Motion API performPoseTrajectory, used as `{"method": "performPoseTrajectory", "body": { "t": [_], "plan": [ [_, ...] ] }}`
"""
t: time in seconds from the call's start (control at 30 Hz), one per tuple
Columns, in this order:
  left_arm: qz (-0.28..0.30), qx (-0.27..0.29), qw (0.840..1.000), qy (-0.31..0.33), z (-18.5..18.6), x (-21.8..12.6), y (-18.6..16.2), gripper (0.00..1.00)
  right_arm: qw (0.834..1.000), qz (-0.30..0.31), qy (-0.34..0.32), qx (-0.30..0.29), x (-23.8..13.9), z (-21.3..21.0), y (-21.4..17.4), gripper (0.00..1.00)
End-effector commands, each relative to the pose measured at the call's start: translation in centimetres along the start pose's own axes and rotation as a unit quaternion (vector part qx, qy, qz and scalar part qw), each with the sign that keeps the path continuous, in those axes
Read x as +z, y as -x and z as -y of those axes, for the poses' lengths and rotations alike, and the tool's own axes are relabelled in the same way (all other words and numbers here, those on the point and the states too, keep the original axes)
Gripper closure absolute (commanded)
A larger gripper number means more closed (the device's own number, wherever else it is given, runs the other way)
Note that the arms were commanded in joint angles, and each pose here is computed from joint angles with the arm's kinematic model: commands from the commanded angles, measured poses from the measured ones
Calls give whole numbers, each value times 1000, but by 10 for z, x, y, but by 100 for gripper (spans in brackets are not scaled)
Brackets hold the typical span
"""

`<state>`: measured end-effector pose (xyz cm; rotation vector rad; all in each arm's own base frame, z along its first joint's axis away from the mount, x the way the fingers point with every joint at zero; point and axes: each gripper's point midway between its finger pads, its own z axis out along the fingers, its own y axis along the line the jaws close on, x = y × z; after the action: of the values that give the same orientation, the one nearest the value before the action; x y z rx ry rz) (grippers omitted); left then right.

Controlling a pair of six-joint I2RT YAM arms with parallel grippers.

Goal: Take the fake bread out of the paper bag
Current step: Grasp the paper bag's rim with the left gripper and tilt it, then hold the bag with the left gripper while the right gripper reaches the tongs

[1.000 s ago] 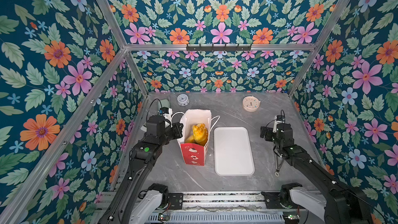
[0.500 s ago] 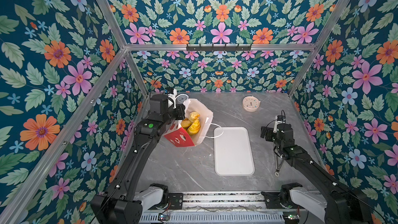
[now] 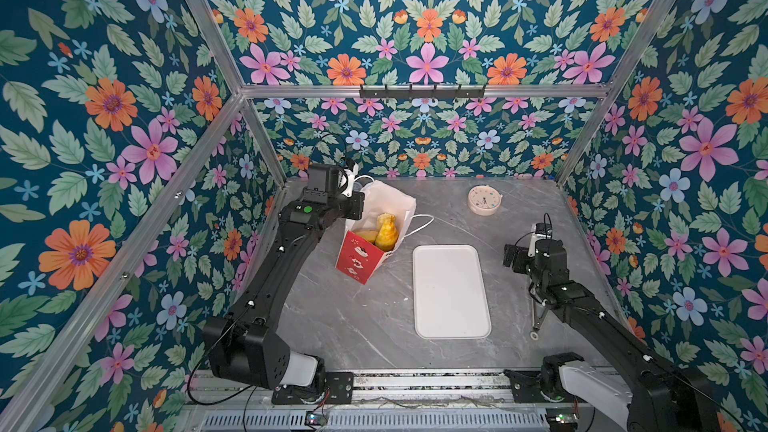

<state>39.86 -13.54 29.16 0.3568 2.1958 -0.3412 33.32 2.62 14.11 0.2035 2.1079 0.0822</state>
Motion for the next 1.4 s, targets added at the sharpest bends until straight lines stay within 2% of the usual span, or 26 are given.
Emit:
{"method": "performPoseTrajectory", "body": {
  "t": [0.0, 0.17, 0.27, 0.53, 0.73, 0.83, 1.0, 1.23, 1.37],
  "plan": [
    [20, 19, 999, 29, -11, -8, 14, 100, 1000, 0, -3, 3, 1, 1, 0, 1],
    [14, 37, 997, 71, -28, -19, 18, 100, 1000, 1, -2, 4, 1, 0, 1, 1],
    [2, 40, 997, 71, -28, -14, 10, 100, 1000, -1, -3, 3, 1, 1, 0, 1],
    [-8, 1, 1000, 0, -3, 13, -27, 100, 1000, -27, -7, 12, -2, 1, -6, 1],
    [19, -26, 997, -65, 26, 6, -24, 100, 996, -79, -27, 26, -16, 8, -18, 1],
    [23, -43, 994, -93, 38, 6, -28, 100, 993, -95, -57, 38, -29, 19, -22, 1],
    [22, -65, 990, -122, 57, 10, -40, 100, 983, -123, -117, 65, -56, 39, -26, 1],
    [19, -79, 987, -138, 66, 23, -52, 100, 962, -235, -122, 66, -66, 36, -53, 1],
    [23, -83, 985, -147, 71, 29, -56, 100, 943, -287, -104, 131, -65, 39, -87, 1]
  ]
}}
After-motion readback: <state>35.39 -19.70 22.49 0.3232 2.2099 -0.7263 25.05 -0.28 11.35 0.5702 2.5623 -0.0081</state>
